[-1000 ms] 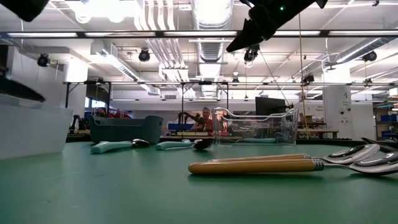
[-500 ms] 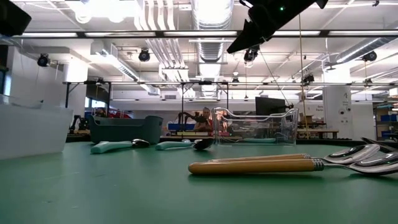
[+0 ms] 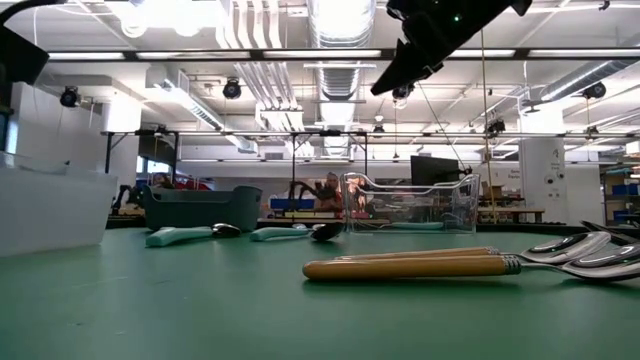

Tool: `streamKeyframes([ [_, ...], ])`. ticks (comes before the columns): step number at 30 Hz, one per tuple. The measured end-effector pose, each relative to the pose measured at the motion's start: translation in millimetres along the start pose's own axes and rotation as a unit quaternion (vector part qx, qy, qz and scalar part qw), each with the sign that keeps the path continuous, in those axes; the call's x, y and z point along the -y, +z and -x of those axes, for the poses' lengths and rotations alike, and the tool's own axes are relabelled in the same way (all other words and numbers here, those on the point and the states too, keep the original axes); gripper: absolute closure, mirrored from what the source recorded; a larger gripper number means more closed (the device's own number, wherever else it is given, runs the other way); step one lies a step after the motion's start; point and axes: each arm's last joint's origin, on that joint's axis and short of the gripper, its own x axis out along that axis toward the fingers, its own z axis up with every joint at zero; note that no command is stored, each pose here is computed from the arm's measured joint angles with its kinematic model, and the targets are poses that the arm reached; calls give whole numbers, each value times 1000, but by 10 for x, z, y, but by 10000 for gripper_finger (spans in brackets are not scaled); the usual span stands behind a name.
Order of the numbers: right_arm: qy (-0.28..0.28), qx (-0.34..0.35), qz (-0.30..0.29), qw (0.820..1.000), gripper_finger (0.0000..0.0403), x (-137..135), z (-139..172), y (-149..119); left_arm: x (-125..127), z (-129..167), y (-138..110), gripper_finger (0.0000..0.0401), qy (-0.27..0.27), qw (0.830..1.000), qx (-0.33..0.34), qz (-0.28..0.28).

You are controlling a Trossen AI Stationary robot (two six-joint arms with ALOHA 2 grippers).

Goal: Sort silverware by color (type)
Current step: Put the dark blue spoon into the white bin

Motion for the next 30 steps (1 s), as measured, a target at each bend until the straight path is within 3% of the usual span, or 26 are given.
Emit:
streamKeyframes([
  [30, 1, -9, -10, 1000, 394, -14, -18, -52, 187, -236, -80, 395, 29, 999, 18, 18],
])
